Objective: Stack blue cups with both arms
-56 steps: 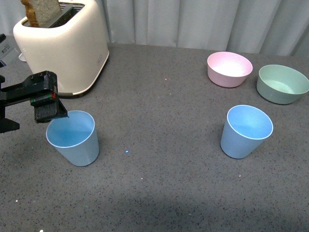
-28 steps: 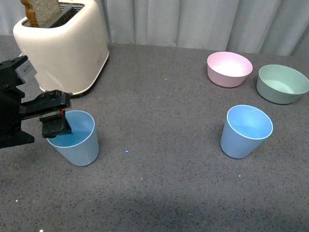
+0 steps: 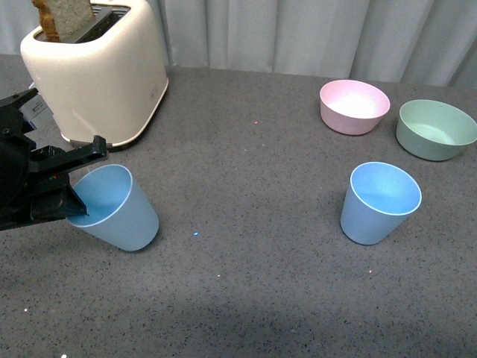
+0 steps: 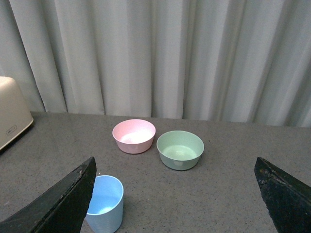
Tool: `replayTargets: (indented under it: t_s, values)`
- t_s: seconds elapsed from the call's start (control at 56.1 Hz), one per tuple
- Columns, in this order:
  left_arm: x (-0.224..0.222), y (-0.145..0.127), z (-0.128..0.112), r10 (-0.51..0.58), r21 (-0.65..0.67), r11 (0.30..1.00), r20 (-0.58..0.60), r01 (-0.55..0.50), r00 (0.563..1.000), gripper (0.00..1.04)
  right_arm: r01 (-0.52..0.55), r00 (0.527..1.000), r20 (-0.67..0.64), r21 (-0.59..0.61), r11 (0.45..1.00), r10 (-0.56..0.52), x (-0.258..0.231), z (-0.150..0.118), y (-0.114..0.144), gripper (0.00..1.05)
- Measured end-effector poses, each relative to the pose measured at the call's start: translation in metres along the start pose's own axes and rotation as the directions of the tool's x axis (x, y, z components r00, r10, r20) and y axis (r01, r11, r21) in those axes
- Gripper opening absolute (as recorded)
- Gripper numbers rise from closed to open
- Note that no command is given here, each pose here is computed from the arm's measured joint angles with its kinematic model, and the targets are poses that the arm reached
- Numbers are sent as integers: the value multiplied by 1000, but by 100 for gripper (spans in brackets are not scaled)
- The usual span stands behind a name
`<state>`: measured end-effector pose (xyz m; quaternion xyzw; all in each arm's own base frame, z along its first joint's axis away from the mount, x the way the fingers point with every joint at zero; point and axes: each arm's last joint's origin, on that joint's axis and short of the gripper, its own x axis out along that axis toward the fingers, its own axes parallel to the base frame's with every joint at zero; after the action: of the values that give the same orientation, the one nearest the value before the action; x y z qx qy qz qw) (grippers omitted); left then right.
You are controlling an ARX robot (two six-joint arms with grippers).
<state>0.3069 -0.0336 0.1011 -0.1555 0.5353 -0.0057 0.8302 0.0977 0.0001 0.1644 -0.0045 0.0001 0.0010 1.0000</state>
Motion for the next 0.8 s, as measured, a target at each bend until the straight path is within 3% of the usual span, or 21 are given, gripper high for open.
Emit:
replayTargets:
  t_s: [0.268, 0.589, 0.803]
  values:
    - [-8, -16, 2, 7, 55, 998, 26, -8, 1000, 4, 0, 1000, 0, 0, 1000, 0, 0, 0, 0, 95]
    - [6, -87, 2, -17, 204, 979, 42, 8, 999, 4, 0, 1000, 0, 0, 1000, 0, 0, 0, 0, 95]
    - [19, -113, -3, -24, 235, 972, 1, 23, 1000, 4, 0, 1000, 0, 0, 1000, 0, 0, 0, 0, 95]
